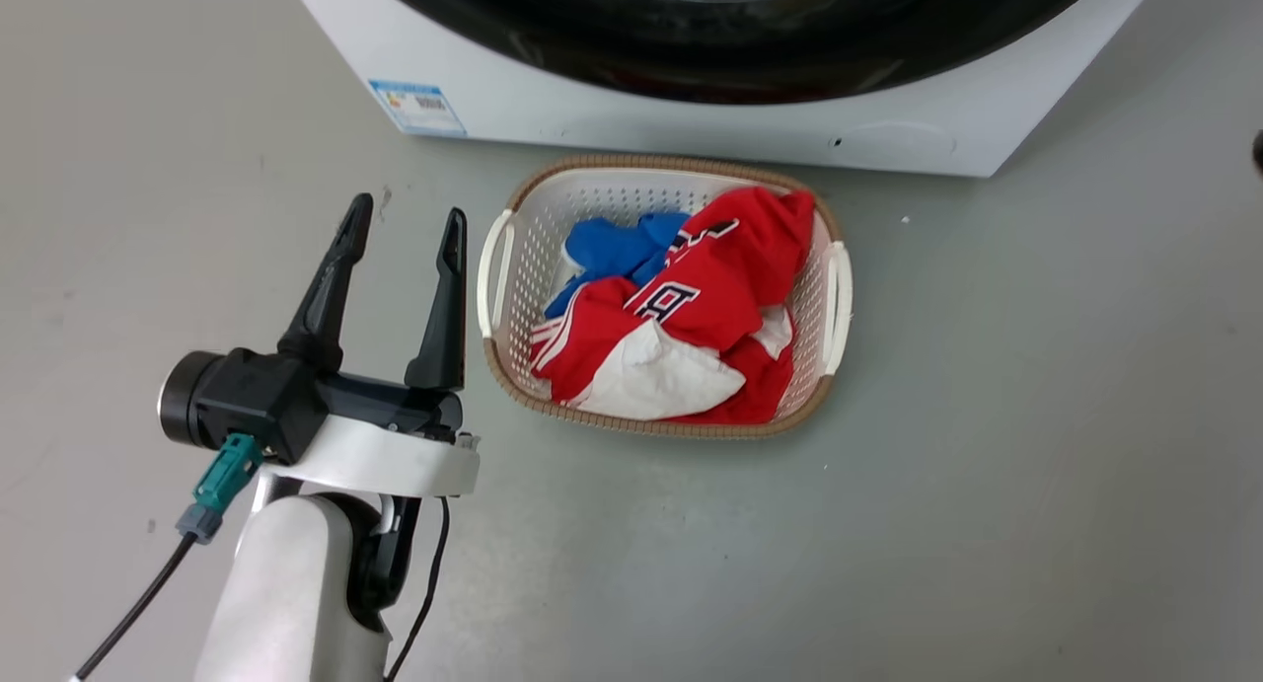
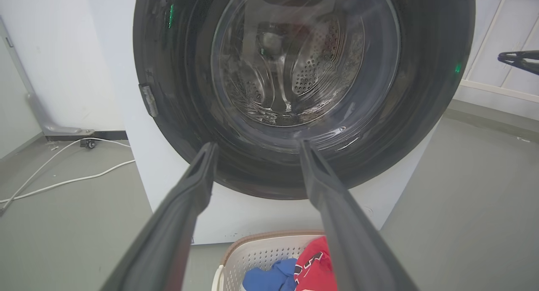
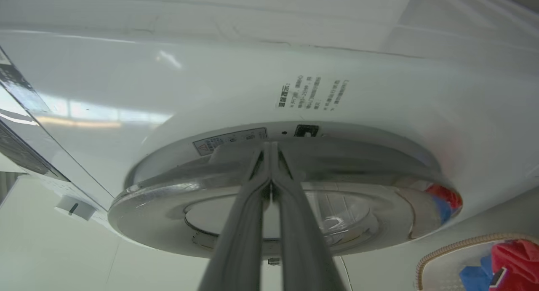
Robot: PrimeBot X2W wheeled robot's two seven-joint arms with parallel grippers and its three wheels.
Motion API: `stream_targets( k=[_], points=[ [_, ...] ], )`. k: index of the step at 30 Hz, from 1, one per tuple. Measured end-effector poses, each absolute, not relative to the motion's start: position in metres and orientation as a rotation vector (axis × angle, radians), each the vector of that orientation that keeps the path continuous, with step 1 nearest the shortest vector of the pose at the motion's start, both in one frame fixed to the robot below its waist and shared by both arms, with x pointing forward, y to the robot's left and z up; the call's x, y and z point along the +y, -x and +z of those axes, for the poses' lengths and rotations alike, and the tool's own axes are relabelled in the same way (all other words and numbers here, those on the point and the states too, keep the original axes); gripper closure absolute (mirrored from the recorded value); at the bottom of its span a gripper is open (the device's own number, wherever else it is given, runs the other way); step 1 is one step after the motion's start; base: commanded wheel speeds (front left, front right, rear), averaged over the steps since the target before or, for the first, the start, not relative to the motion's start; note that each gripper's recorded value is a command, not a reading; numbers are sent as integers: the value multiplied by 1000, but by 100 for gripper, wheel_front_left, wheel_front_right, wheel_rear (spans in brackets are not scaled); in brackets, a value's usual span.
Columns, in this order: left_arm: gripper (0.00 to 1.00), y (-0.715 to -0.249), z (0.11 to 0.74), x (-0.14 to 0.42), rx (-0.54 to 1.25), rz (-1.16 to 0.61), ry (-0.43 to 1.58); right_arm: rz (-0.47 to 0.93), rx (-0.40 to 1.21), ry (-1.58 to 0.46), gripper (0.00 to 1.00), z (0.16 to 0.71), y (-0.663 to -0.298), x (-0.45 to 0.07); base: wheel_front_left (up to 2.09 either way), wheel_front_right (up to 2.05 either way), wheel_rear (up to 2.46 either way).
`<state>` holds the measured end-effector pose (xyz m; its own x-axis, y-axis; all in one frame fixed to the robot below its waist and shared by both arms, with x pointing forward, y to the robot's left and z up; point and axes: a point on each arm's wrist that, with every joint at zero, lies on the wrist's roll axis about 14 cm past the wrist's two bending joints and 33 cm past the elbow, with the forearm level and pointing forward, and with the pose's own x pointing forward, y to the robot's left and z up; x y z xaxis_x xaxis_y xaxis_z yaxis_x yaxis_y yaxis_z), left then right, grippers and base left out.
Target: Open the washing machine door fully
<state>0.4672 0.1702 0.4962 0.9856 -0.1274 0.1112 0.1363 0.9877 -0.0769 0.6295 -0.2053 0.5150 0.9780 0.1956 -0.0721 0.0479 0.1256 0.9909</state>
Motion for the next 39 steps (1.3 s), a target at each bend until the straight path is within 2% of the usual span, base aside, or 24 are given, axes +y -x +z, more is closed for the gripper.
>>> stream_targets(
  k=[10,19,26,39],
  points=[
    [0,-478,472,176,-57,-130,83,209,311,-1302,100,519,-687,-157,0,0,0],
    [0,-484,464,176,-44,-133,82,266,415,-1219,100,515,-703,-132,0,0,0],
    [0,-481,473,173,-59,-140,82,313,527,-1163,100,511,-684,-123,0,0,0],
    [0,-448,487,167,-53,-155,72,405,688,-1108,100,514,-611,-115,0,0,0]
  ],
)
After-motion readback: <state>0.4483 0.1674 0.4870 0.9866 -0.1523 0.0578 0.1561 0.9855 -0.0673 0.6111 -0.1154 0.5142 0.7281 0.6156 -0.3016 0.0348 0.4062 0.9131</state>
